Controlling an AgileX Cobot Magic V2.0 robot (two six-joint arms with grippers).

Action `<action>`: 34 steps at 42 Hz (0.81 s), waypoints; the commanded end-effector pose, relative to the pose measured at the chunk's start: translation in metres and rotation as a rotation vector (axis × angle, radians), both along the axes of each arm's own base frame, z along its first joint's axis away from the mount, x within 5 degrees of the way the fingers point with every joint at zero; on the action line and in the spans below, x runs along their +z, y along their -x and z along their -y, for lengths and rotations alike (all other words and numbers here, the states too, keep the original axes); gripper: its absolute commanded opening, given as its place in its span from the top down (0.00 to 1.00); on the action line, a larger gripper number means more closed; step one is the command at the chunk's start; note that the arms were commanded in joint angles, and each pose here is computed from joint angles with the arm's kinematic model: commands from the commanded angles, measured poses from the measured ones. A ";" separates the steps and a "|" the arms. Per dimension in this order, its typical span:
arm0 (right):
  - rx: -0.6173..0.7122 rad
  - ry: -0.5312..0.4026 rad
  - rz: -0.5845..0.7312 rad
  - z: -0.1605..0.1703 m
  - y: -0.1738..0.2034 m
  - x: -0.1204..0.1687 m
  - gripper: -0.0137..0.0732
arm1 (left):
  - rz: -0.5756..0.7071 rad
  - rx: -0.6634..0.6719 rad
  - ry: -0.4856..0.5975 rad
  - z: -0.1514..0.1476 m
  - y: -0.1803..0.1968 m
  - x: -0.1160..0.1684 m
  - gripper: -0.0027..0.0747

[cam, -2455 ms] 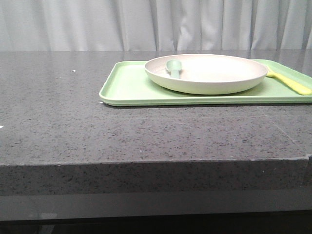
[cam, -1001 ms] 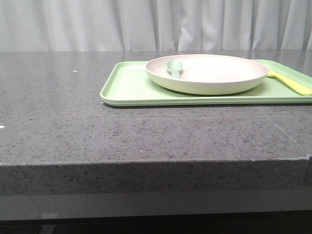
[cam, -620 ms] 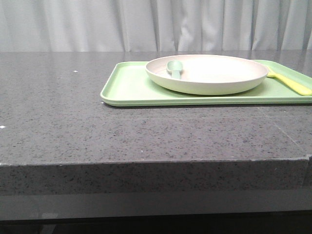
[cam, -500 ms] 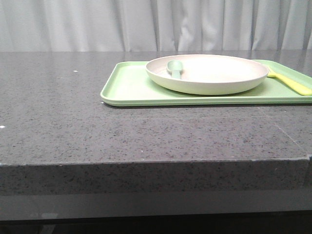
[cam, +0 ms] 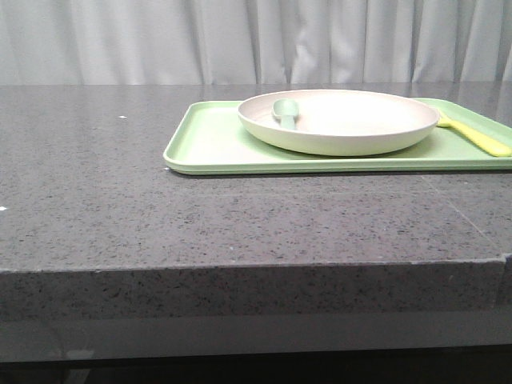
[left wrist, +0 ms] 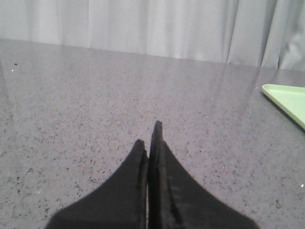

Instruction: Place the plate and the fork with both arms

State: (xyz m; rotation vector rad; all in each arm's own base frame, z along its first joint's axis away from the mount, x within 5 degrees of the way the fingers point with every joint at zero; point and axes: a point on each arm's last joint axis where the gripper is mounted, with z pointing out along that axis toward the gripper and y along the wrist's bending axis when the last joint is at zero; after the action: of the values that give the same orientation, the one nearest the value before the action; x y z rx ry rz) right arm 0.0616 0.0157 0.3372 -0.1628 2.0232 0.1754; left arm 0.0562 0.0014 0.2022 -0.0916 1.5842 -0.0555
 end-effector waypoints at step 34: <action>-0.003 -0.008 0.087 0.000 -0.002 0.014 0.92 | 0.199 -0.060 -0.044 0.004 0.003 0.016 0.99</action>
State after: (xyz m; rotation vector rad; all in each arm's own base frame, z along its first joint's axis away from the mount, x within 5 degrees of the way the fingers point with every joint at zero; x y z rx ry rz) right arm 0.0616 0.0157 0.3372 -0.1628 2.0232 0.1754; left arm 0.0560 -0.0017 0.2107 -0.0107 1.4927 -0.0609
